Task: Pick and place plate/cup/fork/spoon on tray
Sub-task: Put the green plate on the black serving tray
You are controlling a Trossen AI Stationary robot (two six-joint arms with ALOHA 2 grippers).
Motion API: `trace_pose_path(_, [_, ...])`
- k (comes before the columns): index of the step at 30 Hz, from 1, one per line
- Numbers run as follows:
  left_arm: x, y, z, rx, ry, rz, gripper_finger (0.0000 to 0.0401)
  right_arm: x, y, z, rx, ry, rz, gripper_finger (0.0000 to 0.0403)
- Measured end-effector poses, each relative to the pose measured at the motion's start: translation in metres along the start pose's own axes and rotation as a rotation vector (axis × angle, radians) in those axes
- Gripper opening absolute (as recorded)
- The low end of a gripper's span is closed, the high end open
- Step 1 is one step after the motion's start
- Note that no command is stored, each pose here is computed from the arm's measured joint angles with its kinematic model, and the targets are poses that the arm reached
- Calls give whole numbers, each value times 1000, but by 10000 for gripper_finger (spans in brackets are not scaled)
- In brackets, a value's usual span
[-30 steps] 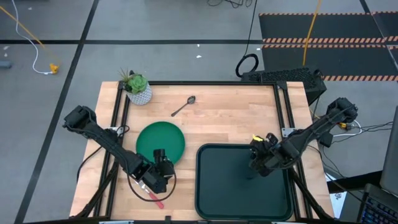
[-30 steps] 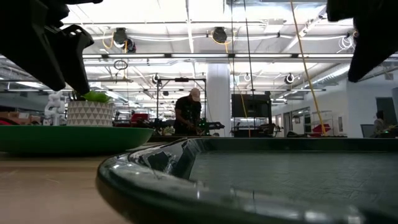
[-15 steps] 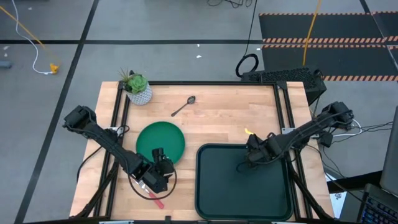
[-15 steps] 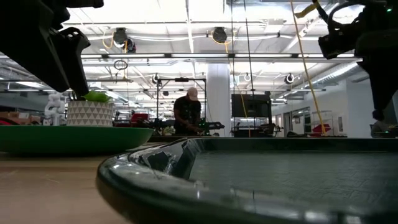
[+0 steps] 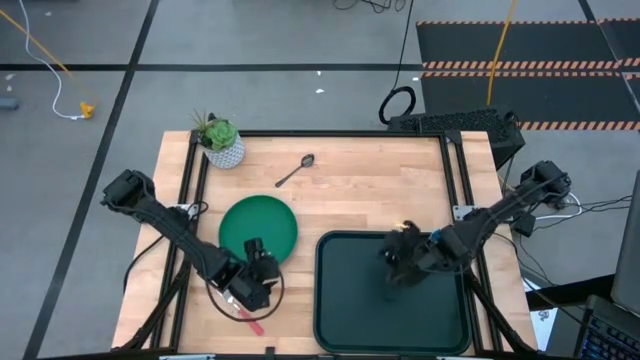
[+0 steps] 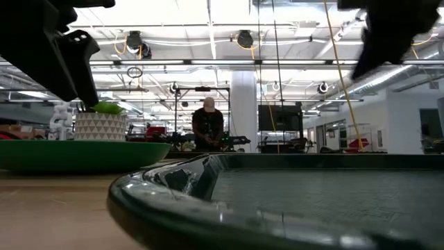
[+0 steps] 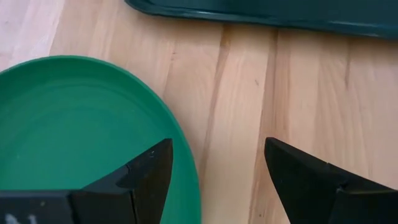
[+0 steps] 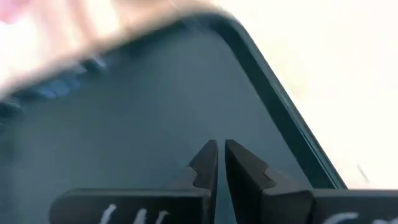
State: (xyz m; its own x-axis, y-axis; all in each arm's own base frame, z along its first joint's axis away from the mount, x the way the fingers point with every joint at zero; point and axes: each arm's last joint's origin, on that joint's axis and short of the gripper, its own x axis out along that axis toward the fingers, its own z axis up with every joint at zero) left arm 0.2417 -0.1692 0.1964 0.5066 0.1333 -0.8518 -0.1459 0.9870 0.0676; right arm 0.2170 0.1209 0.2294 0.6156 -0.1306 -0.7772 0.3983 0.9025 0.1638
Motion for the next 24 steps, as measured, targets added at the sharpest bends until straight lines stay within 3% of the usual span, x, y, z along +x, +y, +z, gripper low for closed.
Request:
trace_pose_path(10, [14,2,-25,53,-7,45,257,-13,35,15,-250,-266,265,22])
trace_pose_path(17, [21,5,-36,-17,0,36,253,-16,39,11,-299,-283,280,22])
trace_pose_path(24, [23,6,-41,21,47,19,190,-16,38,9,-343,-270,260,22])
